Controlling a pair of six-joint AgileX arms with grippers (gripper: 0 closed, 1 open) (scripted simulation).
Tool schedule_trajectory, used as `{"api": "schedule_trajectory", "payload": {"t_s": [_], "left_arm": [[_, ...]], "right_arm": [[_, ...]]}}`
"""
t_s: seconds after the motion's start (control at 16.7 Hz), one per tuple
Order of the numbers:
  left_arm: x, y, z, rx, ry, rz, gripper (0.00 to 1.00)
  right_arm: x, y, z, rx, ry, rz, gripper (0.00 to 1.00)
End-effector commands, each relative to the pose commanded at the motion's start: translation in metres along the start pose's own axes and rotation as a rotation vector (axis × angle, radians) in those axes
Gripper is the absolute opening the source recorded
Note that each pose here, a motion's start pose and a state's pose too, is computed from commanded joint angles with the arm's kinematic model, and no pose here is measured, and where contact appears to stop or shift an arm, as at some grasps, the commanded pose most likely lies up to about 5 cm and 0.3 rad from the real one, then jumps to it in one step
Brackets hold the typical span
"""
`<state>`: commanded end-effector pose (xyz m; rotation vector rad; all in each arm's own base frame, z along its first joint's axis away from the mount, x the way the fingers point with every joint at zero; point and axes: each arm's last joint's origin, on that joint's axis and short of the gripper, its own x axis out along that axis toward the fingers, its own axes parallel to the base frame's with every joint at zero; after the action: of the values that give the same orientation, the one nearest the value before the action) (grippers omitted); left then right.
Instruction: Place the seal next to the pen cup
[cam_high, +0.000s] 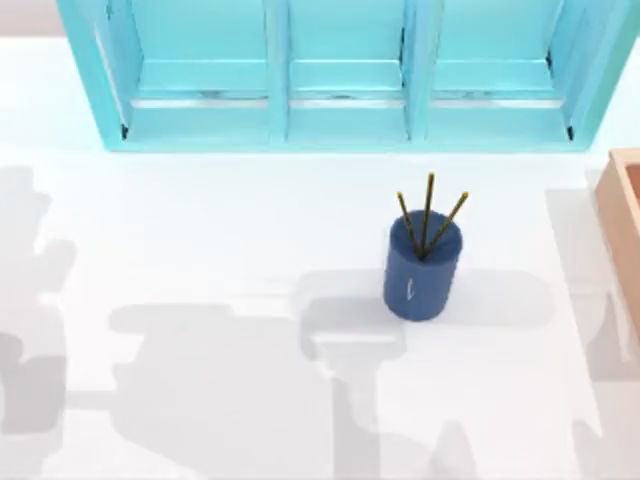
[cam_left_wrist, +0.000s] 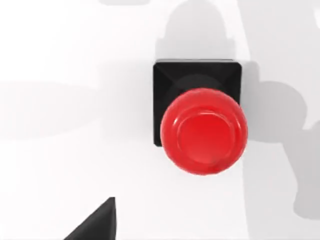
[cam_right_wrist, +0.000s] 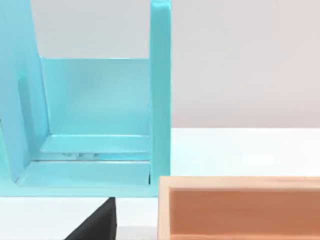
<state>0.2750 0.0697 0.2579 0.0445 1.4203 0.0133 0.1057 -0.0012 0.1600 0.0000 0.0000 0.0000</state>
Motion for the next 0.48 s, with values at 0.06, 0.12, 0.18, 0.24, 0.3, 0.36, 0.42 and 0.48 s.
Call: {"api": "schedule_trajectory", "payload": {"t_s": [0.06, 0.12, 0.18, 0.24, 0.3, 0.36, 0.42, 0.48], "left_arm": [[0.004, 0.005, 0.008, 0.0, 0.046, -0.011, 1.0], [0.008, 0.01, 0.015, 0.0, 0.084, -0.021, 1.0], [0.011, 0.013, 0.021, 0.0, 0.114, -0.029, 1.0], [0.013, 0.016, 0.024, 0.0, 0.135, -0.035, 1.0], [0.014, 0.018, 0.027, 0.0, 0.146, -0.038, 1.0], [0.014, 0.019, 0.028, 0.0, 0.15, -0.039, 1.0], [0.014, 0.019, 0.028, 0.0, 0.15, -0.039, 1.0], [0.014, 0.019, 0.028, 0.0, 0.15, -0.039, 1.0]], "right_arm": [[0.0, 0.0, 0.0, 0.0, 0.0, 0.0, 1.0], [0.0, 0.0, 0.0, 0.0, 0.0, 0.0, 1.0], [0.0, 0.0, 0.0, 0.0, 0.0, 0.0, 1.0], [0.0, 0.0, 0.0, 0.0, 0.0, 0.0, 1.0], [0.0, 0.0, 0.0, 0.0, 0.0, 0.0, 1.0], [0.0, 0.0, 0.0, 0.0, 0.0, 0.0, 1.0], [0.0, 0.0, 0.0, 0.0, 0.0, 0.0, 1.0], [0.0, 0.0, 0.0, 0.0, 0.0, 0.0, 1.0]]}}
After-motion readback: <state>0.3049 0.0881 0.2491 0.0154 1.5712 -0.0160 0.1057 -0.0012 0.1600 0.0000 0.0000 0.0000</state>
